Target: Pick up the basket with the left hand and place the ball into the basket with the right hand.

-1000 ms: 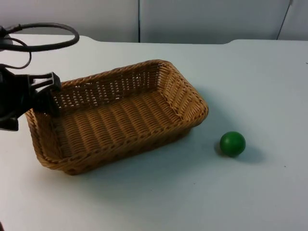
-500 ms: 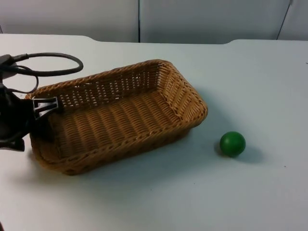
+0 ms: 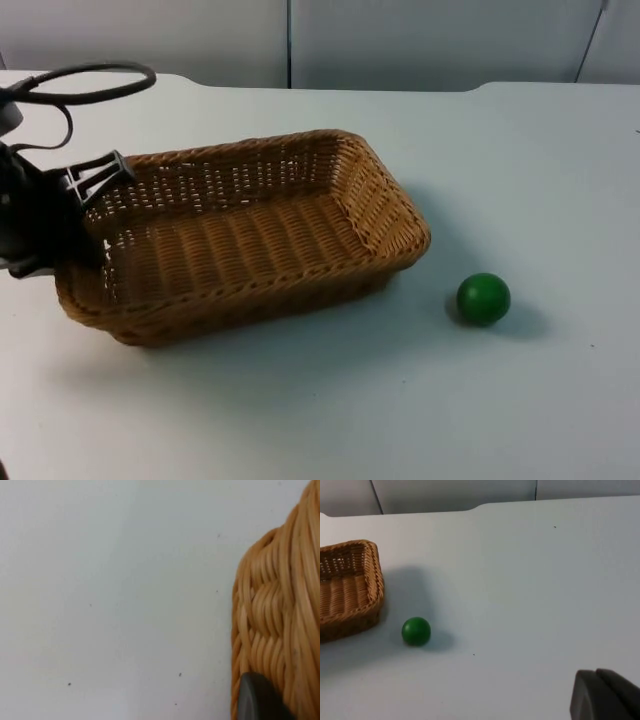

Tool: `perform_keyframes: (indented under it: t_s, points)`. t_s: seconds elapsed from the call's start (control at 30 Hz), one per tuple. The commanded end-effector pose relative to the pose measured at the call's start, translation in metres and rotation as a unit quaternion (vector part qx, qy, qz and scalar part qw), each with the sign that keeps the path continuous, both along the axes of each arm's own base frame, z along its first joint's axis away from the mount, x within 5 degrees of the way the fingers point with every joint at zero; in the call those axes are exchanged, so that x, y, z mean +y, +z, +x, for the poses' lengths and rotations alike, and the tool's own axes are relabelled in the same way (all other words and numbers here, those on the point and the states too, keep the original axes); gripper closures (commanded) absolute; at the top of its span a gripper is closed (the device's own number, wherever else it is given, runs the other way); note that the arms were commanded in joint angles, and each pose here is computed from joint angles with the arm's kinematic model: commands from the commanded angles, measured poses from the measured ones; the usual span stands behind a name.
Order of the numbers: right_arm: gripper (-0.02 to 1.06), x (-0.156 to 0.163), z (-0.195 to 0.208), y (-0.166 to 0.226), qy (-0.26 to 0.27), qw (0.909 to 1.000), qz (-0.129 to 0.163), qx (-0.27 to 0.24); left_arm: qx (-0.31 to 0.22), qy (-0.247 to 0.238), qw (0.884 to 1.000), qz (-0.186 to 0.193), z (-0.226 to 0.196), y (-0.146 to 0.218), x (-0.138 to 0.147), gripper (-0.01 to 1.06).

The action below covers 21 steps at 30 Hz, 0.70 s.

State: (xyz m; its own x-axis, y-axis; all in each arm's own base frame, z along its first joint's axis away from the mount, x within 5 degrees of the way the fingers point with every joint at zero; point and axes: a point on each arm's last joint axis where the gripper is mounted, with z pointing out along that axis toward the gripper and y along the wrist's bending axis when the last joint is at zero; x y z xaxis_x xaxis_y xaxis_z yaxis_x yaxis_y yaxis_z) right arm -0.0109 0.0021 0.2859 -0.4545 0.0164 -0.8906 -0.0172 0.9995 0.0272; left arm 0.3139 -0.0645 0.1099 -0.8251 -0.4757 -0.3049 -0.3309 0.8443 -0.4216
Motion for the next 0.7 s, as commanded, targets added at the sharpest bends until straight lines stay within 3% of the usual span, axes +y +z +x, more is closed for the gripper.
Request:
perform_keyframes:
  t_s: [0.0,0.5,0.67]
  points:
    - [1.04,0.0,0.0,0.0,-0.001,1.0,-0.001,-0.005,-0.014,0.011,1.0,-0.025,0.001,0.014,-0.003,1.05]
    - [1.04,0.0,0.0,0.0,-0.001,1.0,-0.001,-0.005,-0.028,-0.009,0.997,-0.075,-0.005,0.04,-0.011,1.05]
    - [1.04,0.0,0.0,0.0,-0.001,1.0,-0.001,-0.005,-0.024,-0.027,0.997,-0.071,-0.006,0.04,-0.012,1.05]
